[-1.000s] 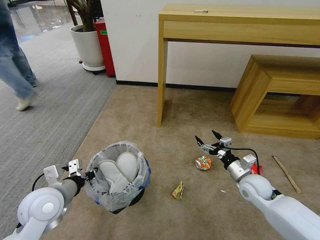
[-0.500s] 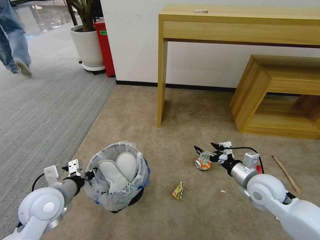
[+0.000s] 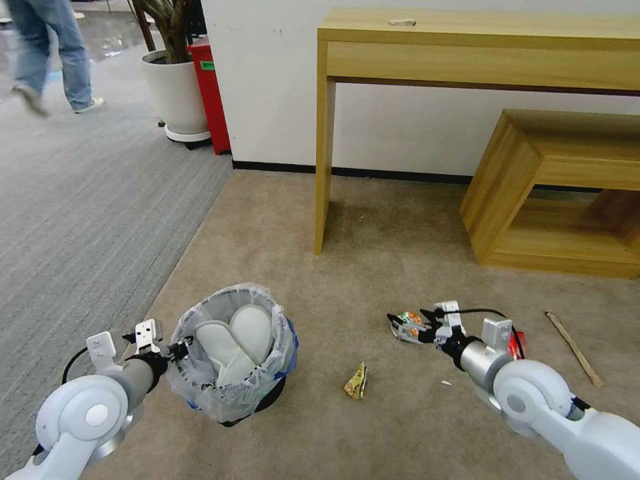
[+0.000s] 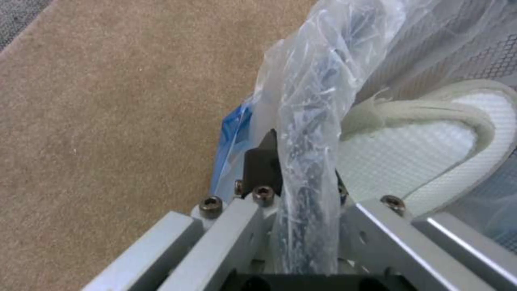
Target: Pick up the trash bin and place the garbage on the floor into it.
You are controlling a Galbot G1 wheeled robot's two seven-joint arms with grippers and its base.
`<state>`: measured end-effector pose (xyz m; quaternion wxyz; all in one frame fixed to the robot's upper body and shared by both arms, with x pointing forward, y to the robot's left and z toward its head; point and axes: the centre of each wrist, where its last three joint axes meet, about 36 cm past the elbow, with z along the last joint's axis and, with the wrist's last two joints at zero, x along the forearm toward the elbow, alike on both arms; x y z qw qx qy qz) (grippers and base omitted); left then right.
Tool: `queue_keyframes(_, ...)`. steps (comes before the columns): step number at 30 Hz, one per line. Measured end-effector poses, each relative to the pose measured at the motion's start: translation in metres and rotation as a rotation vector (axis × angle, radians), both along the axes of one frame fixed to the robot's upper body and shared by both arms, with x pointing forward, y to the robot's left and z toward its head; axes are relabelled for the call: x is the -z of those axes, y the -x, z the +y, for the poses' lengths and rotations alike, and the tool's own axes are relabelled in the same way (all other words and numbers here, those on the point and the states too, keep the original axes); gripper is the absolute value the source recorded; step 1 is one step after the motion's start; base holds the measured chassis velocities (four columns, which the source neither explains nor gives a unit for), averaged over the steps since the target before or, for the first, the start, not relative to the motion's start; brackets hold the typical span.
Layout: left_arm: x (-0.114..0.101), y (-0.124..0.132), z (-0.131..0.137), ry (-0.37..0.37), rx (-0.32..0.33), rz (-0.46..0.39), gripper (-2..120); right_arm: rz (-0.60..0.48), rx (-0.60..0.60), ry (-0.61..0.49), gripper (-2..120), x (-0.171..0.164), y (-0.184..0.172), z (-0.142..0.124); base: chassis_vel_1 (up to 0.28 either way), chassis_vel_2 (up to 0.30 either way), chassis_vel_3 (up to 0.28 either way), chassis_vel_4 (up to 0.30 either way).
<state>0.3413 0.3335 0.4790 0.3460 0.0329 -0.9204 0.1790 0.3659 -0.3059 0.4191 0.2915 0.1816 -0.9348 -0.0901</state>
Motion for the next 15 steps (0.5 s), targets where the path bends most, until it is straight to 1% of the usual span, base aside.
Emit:
queue_keyframes(2,0.000,0.000,0.000,0.000,0.000,0.000,0,0.014,0.004,0.000,100,0.003,0.002,0.001,0.000,0.000,0.000,0.000)
queue_keyframes(5,0.001,-0.001,0.000,0.001,-0.002,0.000,0,0.066,-0.001,0.008,100,0.014,0.013,0.006,0.000,0.000,0.000,0.000)
queue_keyframes(10,0.002,-0.003,0.001,0.002,-0.004,0.001,0,0.103,-0.012,0.015,100,0.026,0.023,0.010,0.000,0.000,0.000,0.000)
queue_keyframes(12,0.003,-0.004,0.001,0.004,-0.005,0.002,0,0.132,-0.013,0.010,100,0.035,0.031,0.017,0.000,0.000,0.000,0.000)
queue_keyframes(15,0.004,-0.004,0.001,0.004,-0.004,0.004,0,0.150,-0.018,-0.002,100,0.040,0.034,0.021,0.000,0.000,0.000,0.000)
